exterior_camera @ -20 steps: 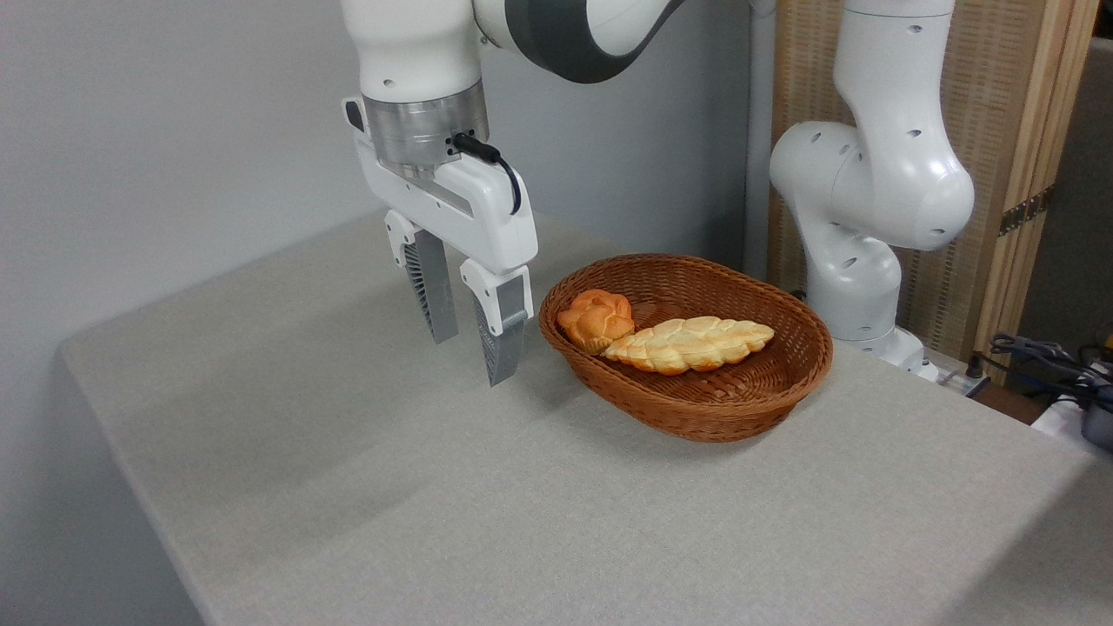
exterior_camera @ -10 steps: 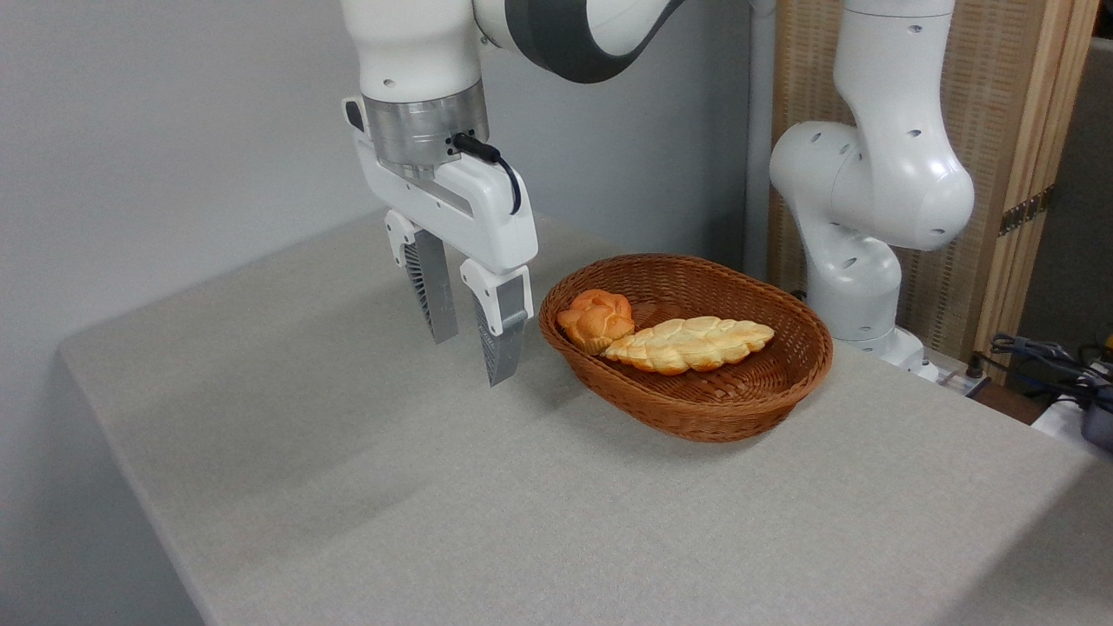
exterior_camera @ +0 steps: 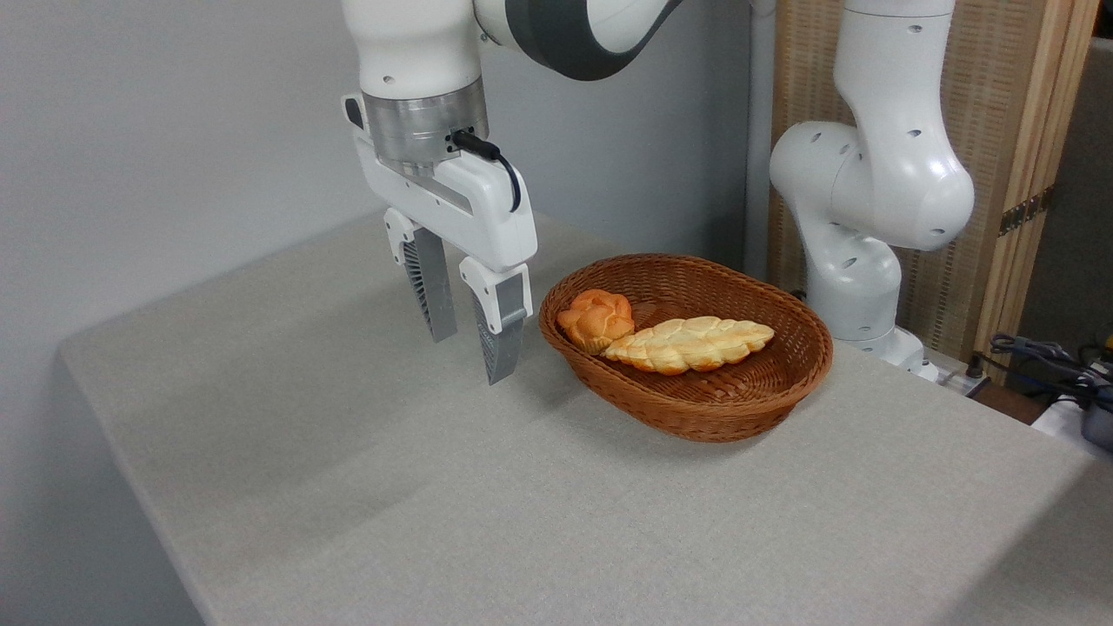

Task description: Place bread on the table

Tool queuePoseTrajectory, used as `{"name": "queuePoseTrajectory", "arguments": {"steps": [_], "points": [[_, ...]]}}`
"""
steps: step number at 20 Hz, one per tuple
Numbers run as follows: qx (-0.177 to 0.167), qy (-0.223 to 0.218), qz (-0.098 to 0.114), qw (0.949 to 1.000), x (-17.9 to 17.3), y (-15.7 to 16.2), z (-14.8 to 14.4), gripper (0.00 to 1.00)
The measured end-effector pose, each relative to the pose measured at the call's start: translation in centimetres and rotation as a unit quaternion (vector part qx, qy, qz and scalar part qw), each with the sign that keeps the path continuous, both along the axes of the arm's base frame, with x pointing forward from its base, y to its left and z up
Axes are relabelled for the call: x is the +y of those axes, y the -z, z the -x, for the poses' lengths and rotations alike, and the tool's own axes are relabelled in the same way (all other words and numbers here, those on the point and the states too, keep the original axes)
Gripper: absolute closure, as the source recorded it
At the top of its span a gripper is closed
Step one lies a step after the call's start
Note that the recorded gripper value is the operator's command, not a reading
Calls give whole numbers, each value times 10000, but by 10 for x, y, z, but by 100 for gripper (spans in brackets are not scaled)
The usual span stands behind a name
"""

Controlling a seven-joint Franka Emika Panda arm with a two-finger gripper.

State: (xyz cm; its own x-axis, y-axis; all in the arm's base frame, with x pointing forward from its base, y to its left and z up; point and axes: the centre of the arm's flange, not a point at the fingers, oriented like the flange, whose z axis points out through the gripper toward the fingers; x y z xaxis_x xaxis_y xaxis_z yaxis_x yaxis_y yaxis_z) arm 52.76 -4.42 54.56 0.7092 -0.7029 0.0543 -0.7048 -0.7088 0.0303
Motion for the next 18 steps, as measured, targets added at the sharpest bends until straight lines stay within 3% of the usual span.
{"name": "queuePoseTrajectory", "arguments": {"steps": [7, 18], "points": [[36, 9, -3, 10000, -1, 1, 1, 0], [666, 174, -56, 9976, -12, 10, 18, 0]]}}
